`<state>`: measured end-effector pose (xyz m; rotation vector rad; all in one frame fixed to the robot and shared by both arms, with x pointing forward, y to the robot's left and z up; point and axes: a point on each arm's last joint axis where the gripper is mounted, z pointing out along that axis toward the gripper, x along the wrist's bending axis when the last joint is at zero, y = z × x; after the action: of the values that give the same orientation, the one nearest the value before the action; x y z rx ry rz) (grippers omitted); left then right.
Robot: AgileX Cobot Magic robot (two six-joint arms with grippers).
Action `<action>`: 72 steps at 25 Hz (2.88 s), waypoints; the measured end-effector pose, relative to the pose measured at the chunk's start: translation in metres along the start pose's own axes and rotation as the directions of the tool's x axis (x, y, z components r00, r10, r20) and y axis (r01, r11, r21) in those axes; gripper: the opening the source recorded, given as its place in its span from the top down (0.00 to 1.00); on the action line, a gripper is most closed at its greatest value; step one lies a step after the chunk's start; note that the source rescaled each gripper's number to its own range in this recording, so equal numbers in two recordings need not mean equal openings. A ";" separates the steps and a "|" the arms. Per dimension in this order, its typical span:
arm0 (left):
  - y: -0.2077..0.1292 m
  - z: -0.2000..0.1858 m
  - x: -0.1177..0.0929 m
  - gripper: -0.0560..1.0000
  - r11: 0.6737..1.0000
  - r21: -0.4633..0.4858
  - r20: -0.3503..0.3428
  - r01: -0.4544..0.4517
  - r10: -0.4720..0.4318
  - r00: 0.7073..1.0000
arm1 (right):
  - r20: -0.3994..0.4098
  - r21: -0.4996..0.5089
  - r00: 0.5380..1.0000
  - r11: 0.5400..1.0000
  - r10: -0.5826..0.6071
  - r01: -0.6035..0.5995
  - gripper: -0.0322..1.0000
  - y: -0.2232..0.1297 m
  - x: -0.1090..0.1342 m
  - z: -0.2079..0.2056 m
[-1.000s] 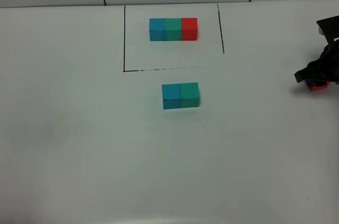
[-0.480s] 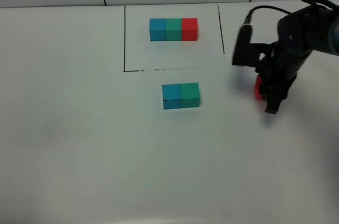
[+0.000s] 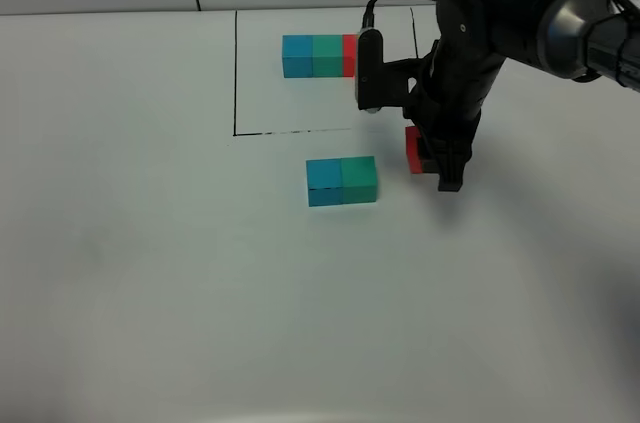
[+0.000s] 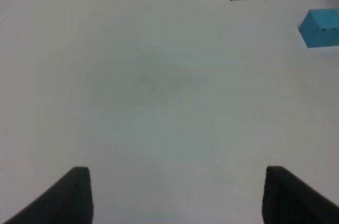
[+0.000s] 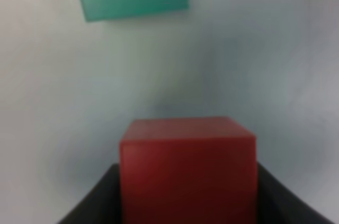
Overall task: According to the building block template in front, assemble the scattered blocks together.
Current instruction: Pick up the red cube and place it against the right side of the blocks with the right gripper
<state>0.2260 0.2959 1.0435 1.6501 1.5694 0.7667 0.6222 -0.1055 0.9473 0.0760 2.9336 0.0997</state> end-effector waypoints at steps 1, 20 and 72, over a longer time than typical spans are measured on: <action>0.000 0.000 0.000 0.36 1.000 0.000 0.000 0.000 0.000 1.000 | -0.018 -0.004 1.000 1.000 -0.005 0.005 0.95 0.001 0.000 0.004; 0.000 0.000 0.000 0.36 1.000 0.000 0.000 0.000 0.000 1.000 | -0.082 -0.053 0.996 0.998 -0.021 0.017 0.95 0.009 0.003 0.043; 0.000 0.000 0.000 0.36 1.000 0.000 -0.001 0.000 0.000 1.000 | -0.096 -0.112 0.995 0.993 -0.033 0.022 0.95 0.018 0.006 0.049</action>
<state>0.2260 0.2960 1.0435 1.6502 1.5697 0.7675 0.6275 -0.0837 0.8992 0.0136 3.0186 0.2694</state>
